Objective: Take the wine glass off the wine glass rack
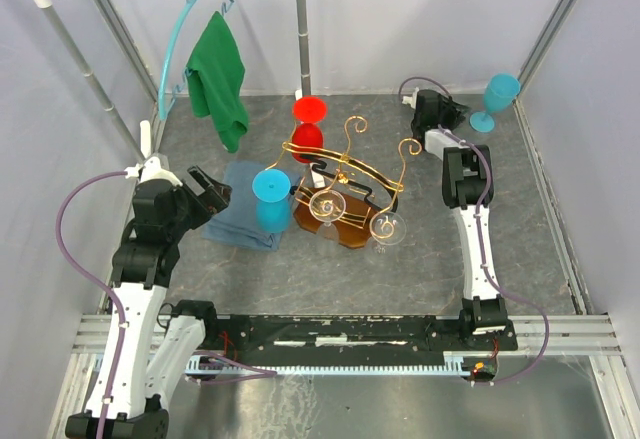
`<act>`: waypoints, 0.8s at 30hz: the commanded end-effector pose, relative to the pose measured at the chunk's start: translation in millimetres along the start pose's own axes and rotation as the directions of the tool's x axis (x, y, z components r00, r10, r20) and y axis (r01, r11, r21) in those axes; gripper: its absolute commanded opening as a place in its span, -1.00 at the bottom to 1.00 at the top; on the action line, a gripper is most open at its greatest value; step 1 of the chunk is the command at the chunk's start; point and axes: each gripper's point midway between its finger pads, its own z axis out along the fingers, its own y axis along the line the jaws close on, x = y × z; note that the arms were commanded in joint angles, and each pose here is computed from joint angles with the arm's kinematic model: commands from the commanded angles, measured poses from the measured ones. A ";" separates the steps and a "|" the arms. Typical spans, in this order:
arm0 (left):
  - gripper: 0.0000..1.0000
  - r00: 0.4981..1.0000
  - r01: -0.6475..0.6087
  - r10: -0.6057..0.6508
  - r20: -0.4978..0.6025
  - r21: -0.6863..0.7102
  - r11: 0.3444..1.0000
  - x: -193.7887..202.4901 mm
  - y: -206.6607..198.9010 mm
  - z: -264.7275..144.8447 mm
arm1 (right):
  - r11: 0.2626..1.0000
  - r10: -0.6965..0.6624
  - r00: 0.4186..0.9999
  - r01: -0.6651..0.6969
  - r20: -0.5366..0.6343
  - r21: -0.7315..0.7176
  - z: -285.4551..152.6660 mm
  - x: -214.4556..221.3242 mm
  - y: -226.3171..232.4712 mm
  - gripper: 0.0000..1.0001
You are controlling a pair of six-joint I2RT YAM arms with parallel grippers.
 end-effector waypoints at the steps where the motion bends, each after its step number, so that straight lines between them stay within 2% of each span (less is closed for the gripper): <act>1: 0.98 0.999 -0.021 0.020 0.031 0.025 0.999 -9.9 -7.2 -4.2 | 1.000 0.009 1.000 -0.009 0.010 -0.030 -11.2 -9.2 1.8 -0.02; 6: 0.98 0.999 -0.018 0.017 0.035 0.029 0.999 -9.7 -7.4 -6.9 | 0.996 0.082 0.996 -0.081 0.019 -0.048 -39.5 -22.6 -13.0 0.00; 10: 0.98 0.999 -0.012 0.010 0.039 0.045 0.999 -10.0 -10.1 -10.3 | 0.966 0.234 0.971 -0.228 0.041 -0.118 -82.2 -41.1 -28.1 -0.03; 16: 0.98 0.999 -0.009 0.007 0.032 0.058 0.998 -8.9 -12.6 -14.7 | 0.840 0.460 0.887 -0.421 0.039 -0.342 -137.5 -60.4 -68.5 0.02; 20: 0.98 0.999 0.002 -0.005 0.043 0.070 0.998 -11.0 -15.2 -20.4 | 0.798 0.501 0.865 -0.470 -0.019 -0.378 -147.0 -47.0 -105.7 0.15; 22: 0.98 0.999 0.003 -0.007 0.048 0.074 0.997 -12.6 -16.5 -22.2 | 0.763 0.553 0.832 -0.525 -0.040 -0.377 -144.5 -33.7 -122.4 0.21; 24: 0.98 0.999 0.004 -0.009 0.052 0.080 0.997 -13.8 -17.7 -24.1 | 0.696 0.610 0.788 -0.582 -0.081 -0.421 -140.6 -16.1 -130.4 0.21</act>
